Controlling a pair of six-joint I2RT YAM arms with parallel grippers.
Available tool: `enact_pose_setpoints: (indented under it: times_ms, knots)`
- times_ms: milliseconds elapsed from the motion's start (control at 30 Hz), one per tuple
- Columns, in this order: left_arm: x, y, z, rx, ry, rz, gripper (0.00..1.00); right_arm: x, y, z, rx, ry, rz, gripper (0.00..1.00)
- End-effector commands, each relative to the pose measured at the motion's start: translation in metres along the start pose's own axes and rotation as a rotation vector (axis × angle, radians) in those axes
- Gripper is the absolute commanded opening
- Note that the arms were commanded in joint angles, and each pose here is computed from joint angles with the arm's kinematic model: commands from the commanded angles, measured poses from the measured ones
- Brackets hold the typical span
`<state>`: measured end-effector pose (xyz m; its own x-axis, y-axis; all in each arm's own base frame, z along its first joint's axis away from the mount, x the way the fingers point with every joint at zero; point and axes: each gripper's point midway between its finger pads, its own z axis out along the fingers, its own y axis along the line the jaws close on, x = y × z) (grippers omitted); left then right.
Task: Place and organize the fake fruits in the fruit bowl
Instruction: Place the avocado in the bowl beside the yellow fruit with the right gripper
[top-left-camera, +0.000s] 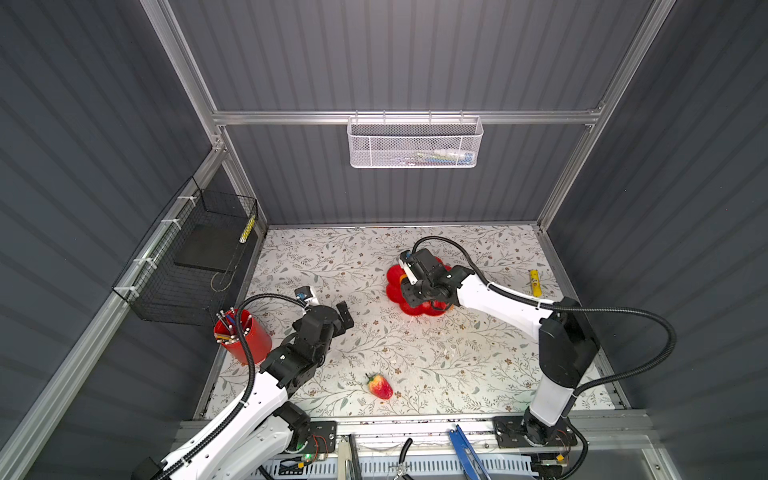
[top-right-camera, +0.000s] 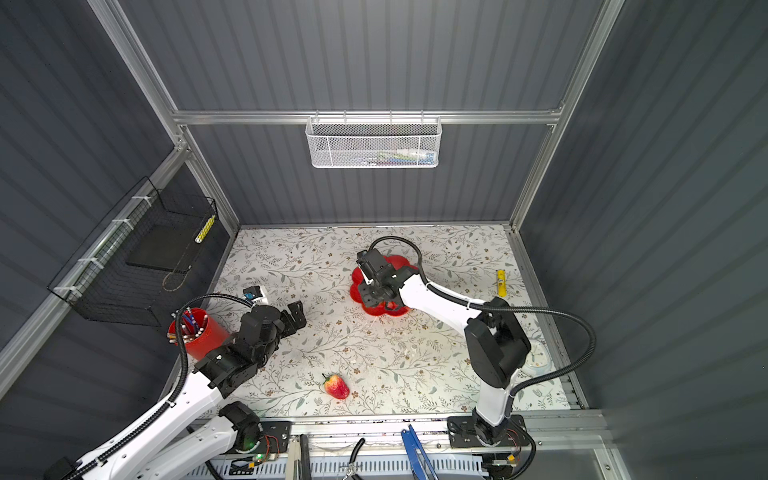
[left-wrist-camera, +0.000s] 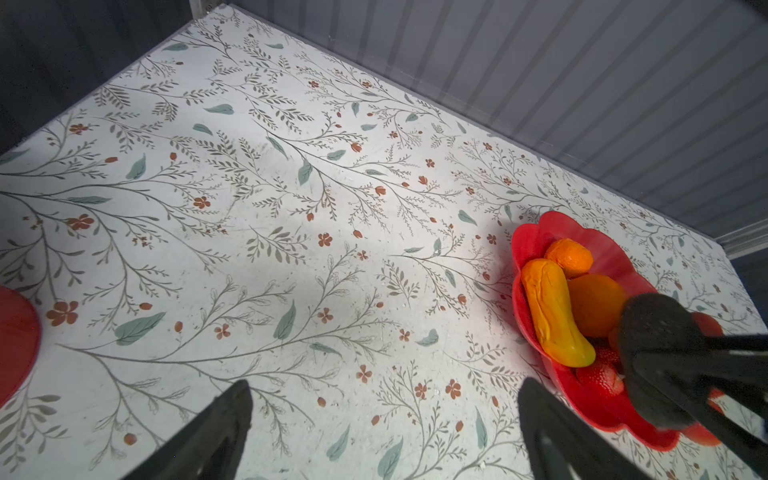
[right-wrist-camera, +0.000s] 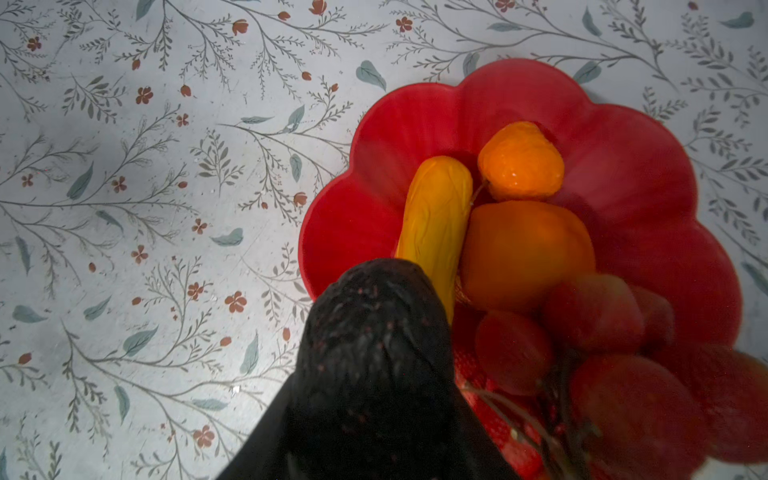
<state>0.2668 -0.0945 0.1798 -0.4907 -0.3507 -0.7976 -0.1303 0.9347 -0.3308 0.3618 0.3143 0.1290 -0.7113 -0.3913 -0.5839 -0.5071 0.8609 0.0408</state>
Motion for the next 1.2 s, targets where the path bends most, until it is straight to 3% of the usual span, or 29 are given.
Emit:
enact_pose_setpoints:
  times_ms: [0,433,600,867,1100,1167]
  knots:
    - [0.004,-0.01,-0.002,0.058,0.036,-0.013,1.0,-0.013,-0.001,0.008,-0.015,-0.003,-0.01,0.29]
    - [0.039,-0.021,-0.012,0.155,0.223,0.016,0.98,-0.002,0.007,0.059,-0.036,0.087,-0.01,0.37]
    - [0.045,-0.027,-0.015,0.185,0.273,0.029,0.97,-0.004,0.005,0.06,-0.024,0.084,-0.009,0.55]
    - [0.069,-0.041,-0.018,0.252,0.419,0.056,0.93,-0.055,0.003,-0.002,-0.037,-0.109,0.01,0.82]
    - [0.101,-0.045,-0.028,0.309,0.562,0.025,0.91,-0.099,-0.009,-0.08,-0.042,-0.38,0.073,0.99]
    - [0.112,-0.045,-0.031,0.322,0.602,0.009,0.9,-0.103,-0.016,-0.098,-0.037,-0.443,0.097,0.99]
